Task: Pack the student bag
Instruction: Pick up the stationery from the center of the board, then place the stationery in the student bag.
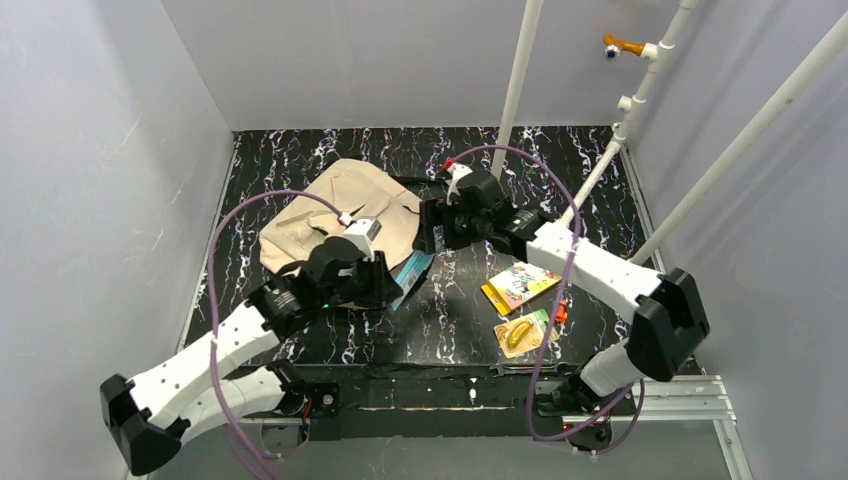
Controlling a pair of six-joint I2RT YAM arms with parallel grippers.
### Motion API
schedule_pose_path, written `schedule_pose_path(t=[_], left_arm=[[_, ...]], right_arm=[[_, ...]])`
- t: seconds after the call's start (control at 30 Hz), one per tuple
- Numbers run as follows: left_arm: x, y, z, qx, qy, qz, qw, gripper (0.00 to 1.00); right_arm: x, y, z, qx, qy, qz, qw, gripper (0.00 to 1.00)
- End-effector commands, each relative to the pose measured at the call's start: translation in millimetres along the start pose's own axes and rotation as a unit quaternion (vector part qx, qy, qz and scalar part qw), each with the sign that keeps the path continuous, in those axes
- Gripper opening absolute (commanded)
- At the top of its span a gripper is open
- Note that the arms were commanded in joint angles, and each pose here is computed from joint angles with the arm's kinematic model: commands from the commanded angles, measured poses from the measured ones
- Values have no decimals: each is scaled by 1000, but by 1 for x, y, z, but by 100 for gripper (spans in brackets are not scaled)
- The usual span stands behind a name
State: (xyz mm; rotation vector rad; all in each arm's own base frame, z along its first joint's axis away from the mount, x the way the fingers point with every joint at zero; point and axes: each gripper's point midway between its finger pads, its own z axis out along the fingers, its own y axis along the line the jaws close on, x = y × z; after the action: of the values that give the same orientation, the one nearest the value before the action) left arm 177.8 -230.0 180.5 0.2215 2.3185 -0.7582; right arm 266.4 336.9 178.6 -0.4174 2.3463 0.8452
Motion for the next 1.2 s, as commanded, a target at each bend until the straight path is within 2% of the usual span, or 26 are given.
schedule_pose_path(t=[0.0,0.13,0.23,0.33,0.4,0.5,0.63,0.87,1.03,1.1,1.17], left_arm=[[9,-12,-36,79,35,20,996,0],[12,-12,-51,120,57,-6,991,0],[9,-7,-54,119,55,-30,991,0],[3,-14,-52,156,48,-78,984,0],[-3,-22,-49,198,42,-108,973,0],[-10,-23,-46,227,38,-141,963,0],[-11,-30,-52,264,42,-147,952,0],[-15,-42,-64,312,30,-127,941,0],[-23,-52,-69,347,25,-115,931,0],[-24,-54,-70,350,21,-109,930,0],[-26,-55,-71,353,20,-103,930,0]], right_arm=[[-31,1,-52,1,-67,-129,989,98],[-24,32,-79,-109,-63,-139,982,98],[-17,36,-94,-229,-49,-89,968,98],[-29,19,-110,-324,-105,-28,940,98],[-31,24,-114,-364,-113,-4,925,98],[-30,16,-100,-354,-86,13,931,98],[-23,8,-92,-337,-69,10,939,98],[-8,30,-112,-440,-76,50,893,98],[-7,41,-121,-464,-57,65,882,98],[-6,52,-129,-480,-54,67,873,95],[-3,60,-134,-490,-41,73,868,87]])
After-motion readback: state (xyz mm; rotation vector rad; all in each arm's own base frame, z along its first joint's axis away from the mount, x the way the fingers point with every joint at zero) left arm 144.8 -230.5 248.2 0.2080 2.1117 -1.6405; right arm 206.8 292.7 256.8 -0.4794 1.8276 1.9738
